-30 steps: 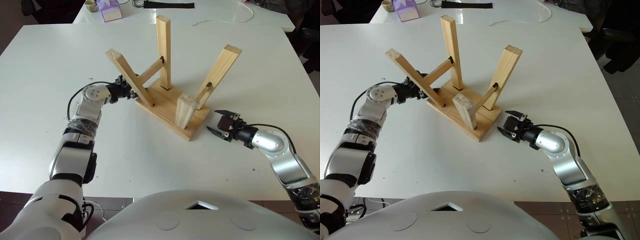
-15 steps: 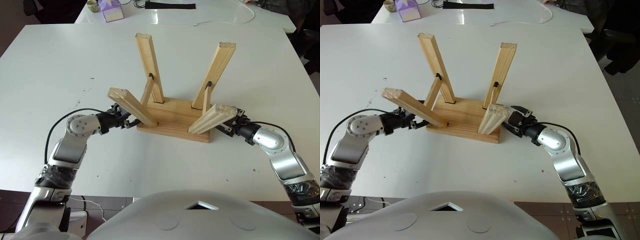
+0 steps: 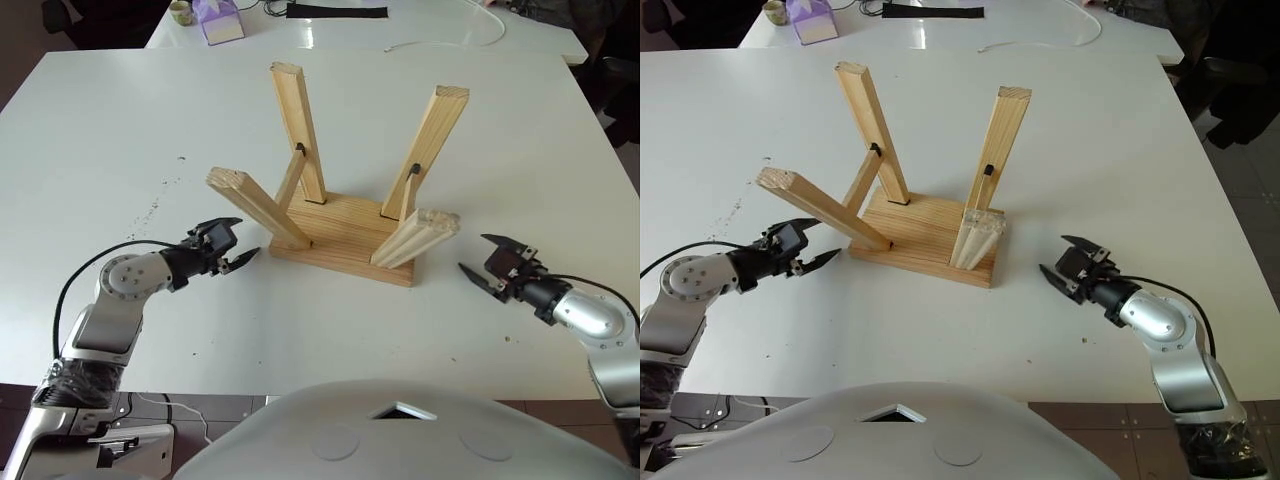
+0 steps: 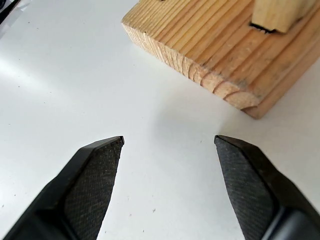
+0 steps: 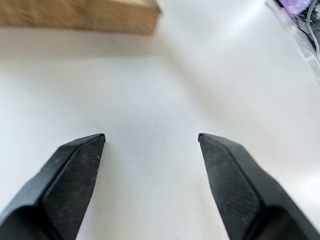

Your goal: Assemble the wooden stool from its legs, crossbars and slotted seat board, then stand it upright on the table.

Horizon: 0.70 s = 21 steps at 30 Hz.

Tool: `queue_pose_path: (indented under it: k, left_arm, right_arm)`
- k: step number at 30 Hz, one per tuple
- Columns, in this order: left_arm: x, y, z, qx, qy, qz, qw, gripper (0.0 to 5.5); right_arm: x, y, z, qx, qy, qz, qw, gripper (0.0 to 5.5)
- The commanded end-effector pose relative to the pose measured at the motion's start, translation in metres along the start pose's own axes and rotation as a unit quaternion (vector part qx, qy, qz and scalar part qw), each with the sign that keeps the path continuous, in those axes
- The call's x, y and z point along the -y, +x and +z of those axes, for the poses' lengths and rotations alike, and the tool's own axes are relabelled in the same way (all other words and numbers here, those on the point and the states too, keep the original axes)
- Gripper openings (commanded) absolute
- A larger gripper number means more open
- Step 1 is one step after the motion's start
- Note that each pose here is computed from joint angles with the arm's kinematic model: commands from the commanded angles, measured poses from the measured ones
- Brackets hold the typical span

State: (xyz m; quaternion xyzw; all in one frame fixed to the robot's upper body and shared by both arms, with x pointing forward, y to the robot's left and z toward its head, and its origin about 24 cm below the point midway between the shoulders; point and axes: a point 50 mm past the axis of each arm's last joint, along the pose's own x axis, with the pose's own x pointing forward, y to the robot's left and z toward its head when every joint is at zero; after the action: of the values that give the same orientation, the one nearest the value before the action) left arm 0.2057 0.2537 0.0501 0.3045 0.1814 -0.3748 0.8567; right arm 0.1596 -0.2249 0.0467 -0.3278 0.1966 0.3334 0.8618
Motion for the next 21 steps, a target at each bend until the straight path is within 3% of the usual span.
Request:
queue_pose_path:
  k: [1,9,21]
  left_arm:
    - [0.000,0.000,-0.010,-0.009,-0.004,0.007,1.000,3.39]
    - [-0.009,0.018,-0.015,0.009,0.041,0.008,0.999,3.39]
    - [0.045,0.021,0.027,0.158,-0.023,-0.135,0.978,3.39]
  right_arm:
    - [-0.014,0.006,0.007,0.010,0.017,0.017,1.000,3.49]
    - [-0.021,0.016,0.007,0.009,0.013,0.027,1.000,3.49]
    - [-0.032,0.019,0.025,0.053,0.053,0.069,0.995,3.49]
